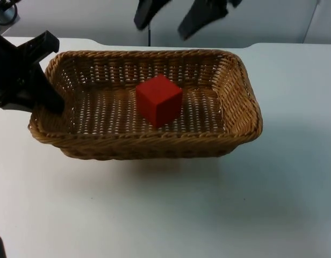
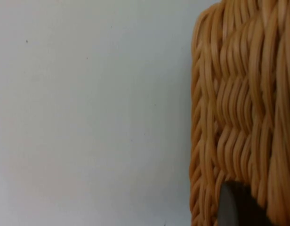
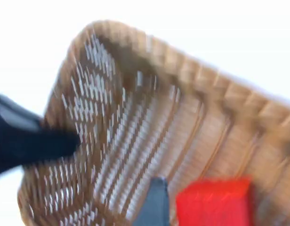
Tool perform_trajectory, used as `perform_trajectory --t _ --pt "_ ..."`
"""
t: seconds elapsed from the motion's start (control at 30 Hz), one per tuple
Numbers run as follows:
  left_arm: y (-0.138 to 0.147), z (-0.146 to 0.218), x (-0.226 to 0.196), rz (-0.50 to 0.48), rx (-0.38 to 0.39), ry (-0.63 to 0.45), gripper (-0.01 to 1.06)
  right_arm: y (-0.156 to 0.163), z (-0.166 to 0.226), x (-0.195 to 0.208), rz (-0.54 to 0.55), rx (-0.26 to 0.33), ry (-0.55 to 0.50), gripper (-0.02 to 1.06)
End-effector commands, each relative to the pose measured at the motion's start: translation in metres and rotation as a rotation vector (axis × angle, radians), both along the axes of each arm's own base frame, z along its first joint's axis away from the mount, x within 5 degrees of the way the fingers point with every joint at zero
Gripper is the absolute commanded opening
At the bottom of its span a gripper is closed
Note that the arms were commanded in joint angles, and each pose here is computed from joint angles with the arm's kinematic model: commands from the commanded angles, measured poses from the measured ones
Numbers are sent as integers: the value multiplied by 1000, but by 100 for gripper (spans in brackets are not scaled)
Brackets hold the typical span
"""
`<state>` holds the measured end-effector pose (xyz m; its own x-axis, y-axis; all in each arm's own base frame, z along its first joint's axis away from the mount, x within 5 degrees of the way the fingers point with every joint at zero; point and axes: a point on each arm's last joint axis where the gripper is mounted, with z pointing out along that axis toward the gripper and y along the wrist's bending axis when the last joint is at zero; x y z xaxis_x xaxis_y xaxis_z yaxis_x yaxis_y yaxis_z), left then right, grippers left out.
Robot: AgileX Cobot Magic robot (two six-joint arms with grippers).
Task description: Pick up the basket with the left hand and place the cube into the basket with the right hand.
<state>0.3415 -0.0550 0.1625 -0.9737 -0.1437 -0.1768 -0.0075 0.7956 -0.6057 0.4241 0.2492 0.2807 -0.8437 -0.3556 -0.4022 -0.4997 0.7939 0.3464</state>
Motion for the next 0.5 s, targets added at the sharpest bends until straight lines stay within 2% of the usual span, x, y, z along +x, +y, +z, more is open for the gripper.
perform_trajectory --t 0.0,0.03,0.1,0.13,0.17,0.2,0.23,0.3,0.33,0.47 --pt "-2 8 1 15 -37 -11 0 -44 65 10 -141 -24 -200 61" --pt "-2 8 1 15 -37 -11 0 -44 65 10 -141 -24 -200 61" --pt "-2 8 1 15 -37 -11 0 -87 98 12 -263 -76 -297 39" --pt "-2 8 1 15 -37 -11 0 -109 109 12 -311 -97 -330 24" --pt "-2 8 1 15 -37 -11 0 -109 109 12 -311 -97 -330 24" --pt "-2 8 1 15 -37 -11 0 -129 123 9 -355 -106 -362 6" --pt "-2 8 1 15 -37 -11 0 -150 135 7 -405 -95 -381 0" --pt "-2 8 1 15 -37 -11 0 -194 159 -2 -502 -67 -419 0" --pt "-2 8 1 15 -37 -11 0 -194 159 -2 -502 -67 -419 0" --pt "-2 8 1 15 -37 -11 0 -254 186 -21 -649 -88 -483 0"
